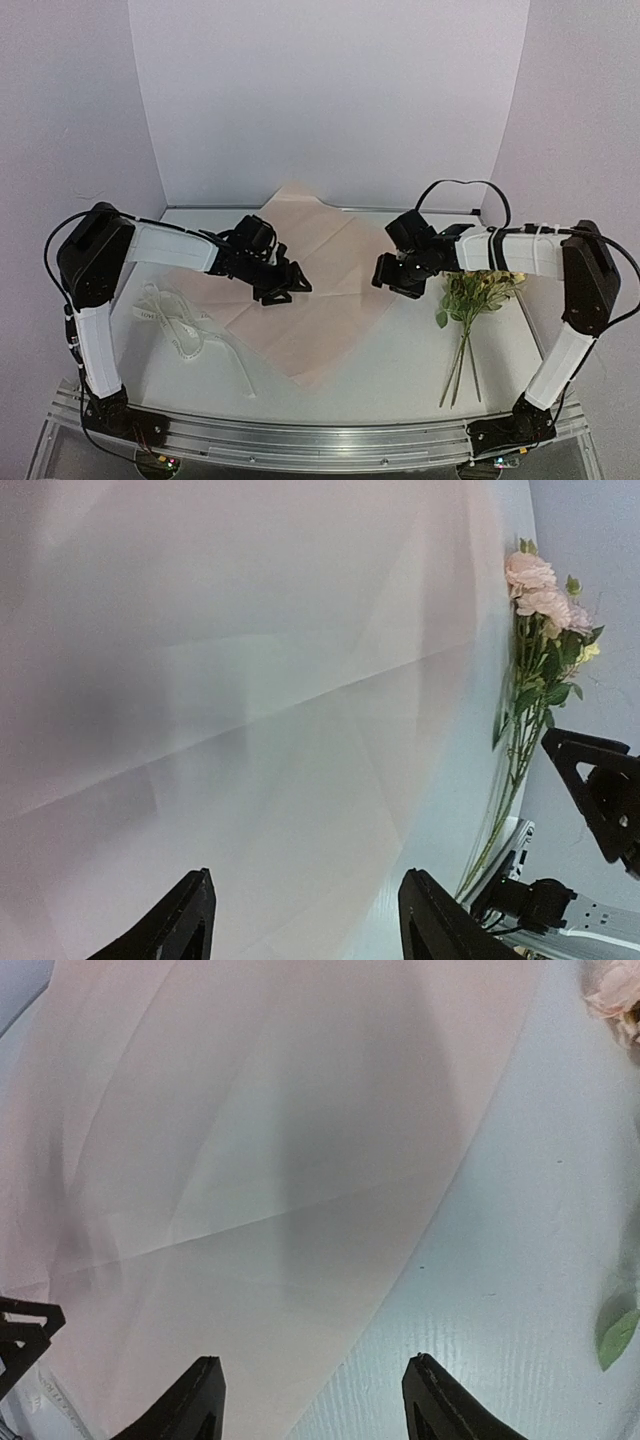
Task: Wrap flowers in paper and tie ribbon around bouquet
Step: Move the flattened wrapping paper to the center of the board, then pick up the fake flower from the corner of the board.
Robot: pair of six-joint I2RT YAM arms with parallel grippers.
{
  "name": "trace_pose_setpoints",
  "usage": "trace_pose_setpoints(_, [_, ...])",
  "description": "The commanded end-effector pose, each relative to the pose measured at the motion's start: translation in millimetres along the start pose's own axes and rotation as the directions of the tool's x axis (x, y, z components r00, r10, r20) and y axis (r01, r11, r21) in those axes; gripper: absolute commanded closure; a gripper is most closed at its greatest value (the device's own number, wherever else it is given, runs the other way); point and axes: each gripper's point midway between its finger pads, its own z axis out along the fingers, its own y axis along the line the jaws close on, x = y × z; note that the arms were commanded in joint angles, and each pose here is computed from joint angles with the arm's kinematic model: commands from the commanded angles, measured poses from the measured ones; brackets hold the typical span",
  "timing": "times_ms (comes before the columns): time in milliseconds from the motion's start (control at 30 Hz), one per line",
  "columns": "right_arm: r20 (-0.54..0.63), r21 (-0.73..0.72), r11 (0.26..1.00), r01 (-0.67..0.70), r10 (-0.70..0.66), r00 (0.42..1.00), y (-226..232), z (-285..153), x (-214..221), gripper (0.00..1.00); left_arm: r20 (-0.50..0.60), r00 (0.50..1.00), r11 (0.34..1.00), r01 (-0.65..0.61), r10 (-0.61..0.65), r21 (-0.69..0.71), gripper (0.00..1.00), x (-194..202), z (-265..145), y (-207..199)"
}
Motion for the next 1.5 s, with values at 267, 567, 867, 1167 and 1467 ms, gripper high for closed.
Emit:
trace_pose_setpoints(267, [-0.027, -0.015, 0.998, 0.054, -0.055, 0.998, 39.2, 30.6, 48.6, 0.43, -0.119, 0.992, 0.998, -0.046, 0.042, -0.034, 0.36, 47.2, 15.3, 32.9])
trace_pose_setpoints(567, [0.049, 0.039, 0.999, -0.025, 0.023, 0.999, -1.8, 17.0, 12.6, 0.31, -0.223, 0.975, 0.991, -0.036, 0.006, -0.131, 0.36, 107.2, -3.3, 72.5])
trace_pose_setpoints(867, [0.119, 0.167, 0.977, -0.132, 0.113, 0.986, -74.7, -19.9, 7.5, 0.24, -0.222, 0.973, 0.990, -0.087, 0.060, -0.114, 0.36, 99.1, -10.4, 52.4])
trace_pose_setpoints(1167, [0.164, 0.347, 0.918, -0.191, 0.141, 0.976, -158.0, -55.7, 29.6, 0.13, -0.124, 0.978, 0.985, -0.170, 0.170, 0.010, 0.34, 51.9, -25.1, -20.4])
trace_pose_setpoints(1467, [0.130, 0.449, 0.865, -0.224, 0.185, 0.974, -210.7, -50.4, 29.1, 0.11, -0.053, 0.985, 0.986, -0.163, 0.164, 0.014, 0.32, 30.0, -43.1, -31.8])
